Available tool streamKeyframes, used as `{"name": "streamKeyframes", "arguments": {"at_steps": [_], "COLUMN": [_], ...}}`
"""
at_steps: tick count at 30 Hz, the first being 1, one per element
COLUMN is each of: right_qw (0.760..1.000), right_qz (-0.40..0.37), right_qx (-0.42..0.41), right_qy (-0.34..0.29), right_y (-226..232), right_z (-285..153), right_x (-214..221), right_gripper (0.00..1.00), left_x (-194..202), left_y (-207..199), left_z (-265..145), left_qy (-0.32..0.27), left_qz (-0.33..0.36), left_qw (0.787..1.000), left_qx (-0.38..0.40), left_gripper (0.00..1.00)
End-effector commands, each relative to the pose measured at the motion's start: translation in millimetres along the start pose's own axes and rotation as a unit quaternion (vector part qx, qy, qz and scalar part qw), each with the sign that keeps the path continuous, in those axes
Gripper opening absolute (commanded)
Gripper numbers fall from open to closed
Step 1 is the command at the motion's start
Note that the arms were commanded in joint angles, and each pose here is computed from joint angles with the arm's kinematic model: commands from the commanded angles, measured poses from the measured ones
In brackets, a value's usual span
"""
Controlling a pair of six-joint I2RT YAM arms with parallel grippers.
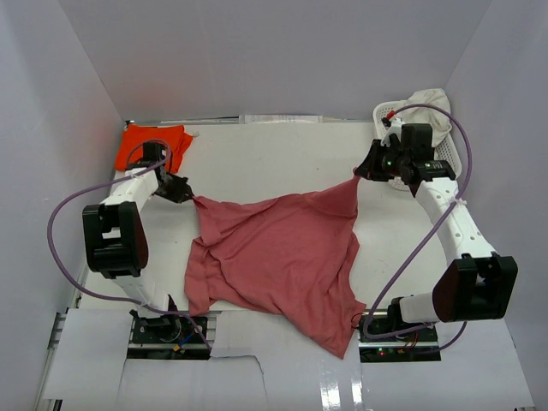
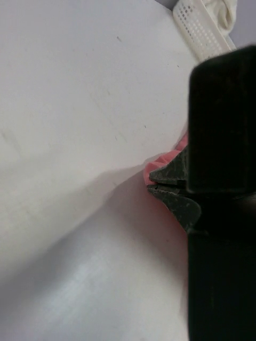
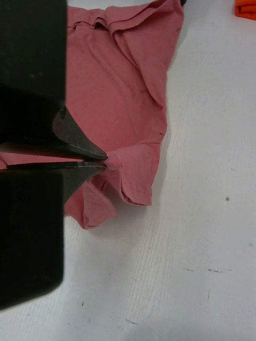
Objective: Fold and stack the t-shirts
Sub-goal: Flatten out the tshirt
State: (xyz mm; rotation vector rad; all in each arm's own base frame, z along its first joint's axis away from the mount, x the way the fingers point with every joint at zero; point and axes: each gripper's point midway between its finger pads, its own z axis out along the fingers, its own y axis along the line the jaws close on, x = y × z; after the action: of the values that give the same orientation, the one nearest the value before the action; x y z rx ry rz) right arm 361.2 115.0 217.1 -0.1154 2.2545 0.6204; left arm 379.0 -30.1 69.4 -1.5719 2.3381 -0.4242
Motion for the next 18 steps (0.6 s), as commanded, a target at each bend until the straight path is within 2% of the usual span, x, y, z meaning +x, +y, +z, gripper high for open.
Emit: {"name": "streamKeyframes", "arguments": {"at_steps": [1, 2, 6, 12, 15, 16, 18], "right_qw": [0.999, 0.999, 0.996, 0.988, 0.987, 0.988, 0.983], "right_qz": [-0.034, -0.035, -0.059, -0.109, -0.116, -0.114, -0.124], "right_qx": [-0.015, -0.014, -0.015, -0.011, -0.017, -0.02, -0.033], "right_qy": [-0.036, -0.031, -0.064, -0.108, -0.114, -0.107, -0.131], "right_y": [12.8, 12.5, 20.7, 30.7, 35.5, 33.8, 47.6], "right_z": [-6.7, -5.8, -17.0, -27.4, -24.0, -15.9, -29.0], "right_x": [-38.0, -39.4, -67.7, -123.1, -148.9, -152.8, -174.3], "right_gripper": [0.08, 0.08, 0.08, 0.08, 0.08, 0.08, 0.08], "left_x": [-13.9, -13.4, -3.8, -24.8, -28.2, -24.9, -20.7], "left_y": [-18.2, -20.5, -48.1, -111.9, -138.6, -160.0, -177.8], "left_z": [-0.9, 4.1, -7.3, -56.9, -68.6, -84.4, -96.7], "left_qy": [-0.013, -0.007, 0.006, -0.066, -0.073, -0.074, -0.066], "left_qz": [0.14, 0.181, 0.269, 0.366, 0.386, 0.395, 0.392], "left_qw": [0.99, 0.983, 0.957, 0.906, 0.888, 0.871, 0.86], "left_qx": [0.013, 0.018, 0.108, 0.205, 0.24, 0.283, 0.319], "left_gripper": [0.0, 0.0, 0.0, 0.0, 0.0, 0.0, 0.0]}}
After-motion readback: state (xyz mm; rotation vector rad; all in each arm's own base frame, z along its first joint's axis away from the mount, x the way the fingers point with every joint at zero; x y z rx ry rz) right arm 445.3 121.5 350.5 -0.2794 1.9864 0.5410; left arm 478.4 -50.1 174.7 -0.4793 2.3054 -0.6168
